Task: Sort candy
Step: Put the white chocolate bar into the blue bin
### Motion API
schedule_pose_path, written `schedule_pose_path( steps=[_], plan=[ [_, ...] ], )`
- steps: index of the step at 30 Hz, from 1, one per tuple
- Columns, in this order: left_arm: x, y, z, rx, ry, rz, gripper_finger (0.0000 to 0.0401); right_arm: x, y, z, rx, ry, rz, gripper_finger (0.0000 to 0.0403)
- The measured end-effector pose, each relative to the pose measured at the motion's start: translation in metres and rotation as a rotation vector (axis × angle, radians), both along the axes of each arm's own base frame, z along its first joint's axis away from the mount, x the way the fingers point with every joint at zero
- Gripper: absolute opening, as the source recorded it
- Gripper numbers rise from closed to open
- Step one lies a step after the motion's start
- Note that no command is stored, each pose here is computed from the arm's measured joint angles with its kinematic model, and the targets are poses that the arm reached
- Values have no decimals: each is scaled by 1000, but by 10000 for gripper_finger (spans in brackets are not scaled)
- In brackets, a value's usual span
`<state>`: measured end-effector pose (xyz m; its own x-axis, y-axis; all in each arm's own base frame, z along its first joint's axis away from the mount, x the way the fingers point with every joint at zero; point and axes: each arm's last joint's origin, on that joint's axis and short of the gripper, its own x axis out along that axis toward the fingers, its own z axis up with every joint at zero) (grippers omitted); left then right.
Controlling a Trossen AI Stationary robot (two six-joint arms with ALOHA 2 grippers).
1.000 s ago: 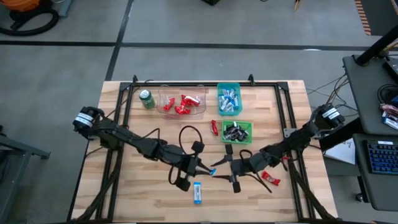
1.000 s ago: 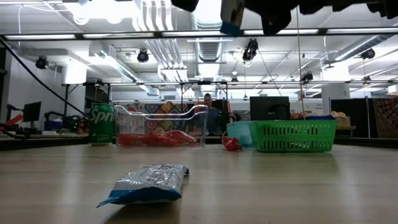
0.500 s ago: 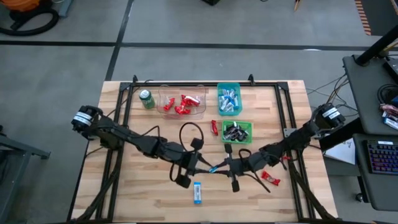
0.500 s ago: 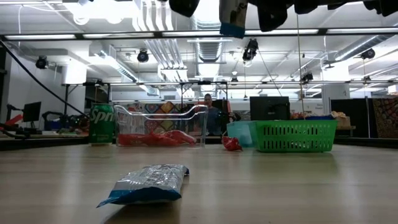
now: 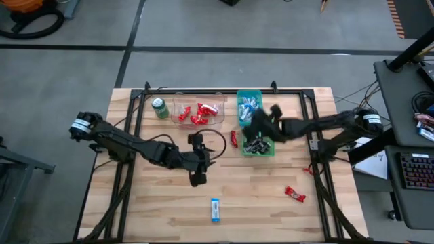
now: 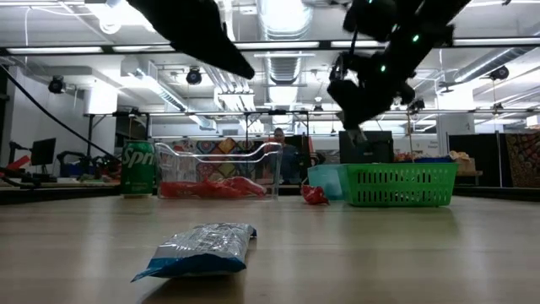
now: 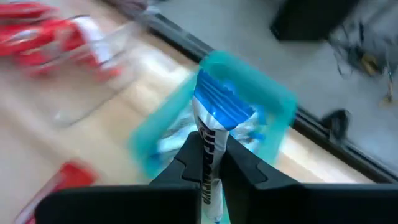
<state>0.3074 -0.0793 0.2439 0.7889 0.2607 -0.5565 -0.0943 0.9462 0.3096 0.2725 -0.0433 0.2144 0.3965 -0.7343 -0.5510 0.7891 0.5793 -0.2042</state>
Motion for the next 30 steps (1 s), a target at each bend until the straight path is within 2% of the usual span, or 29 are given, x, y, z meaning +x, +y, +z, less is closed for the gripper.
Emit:
schedule_pose_path(
  steps=[3,6,12,15,17,23,27,30],
  plan=[
    [-1,-1,-5,-28,26,1,182,-5,-35,-1,57,-21,-86,29],
    [-1,-1,-8,-43,34,12,182,-11,-60,-7,117,2,-109,50],
    [0,-2,-11,-103,29,33,182,-16,-75,-10,161,27,-98,115],
    [-1,-3,-12,-154,38,55,182,-17,-74,-7,153,39,-74,143],
    [-2,-6,-13,-210,58,24,182,-16,-70,-1,155,30,-52,155],
    [-1,-23,-29,-345,140,-75,182,-20,-45,25,157,-60,72,163],
    [1,-39,-46,-354,192,-88,182,-21,-22,43,216,-182,221,163],
    [1,-54,-60,-323,234,-137,182,-18,-2,52,262,-237,385,163]
  ],
)
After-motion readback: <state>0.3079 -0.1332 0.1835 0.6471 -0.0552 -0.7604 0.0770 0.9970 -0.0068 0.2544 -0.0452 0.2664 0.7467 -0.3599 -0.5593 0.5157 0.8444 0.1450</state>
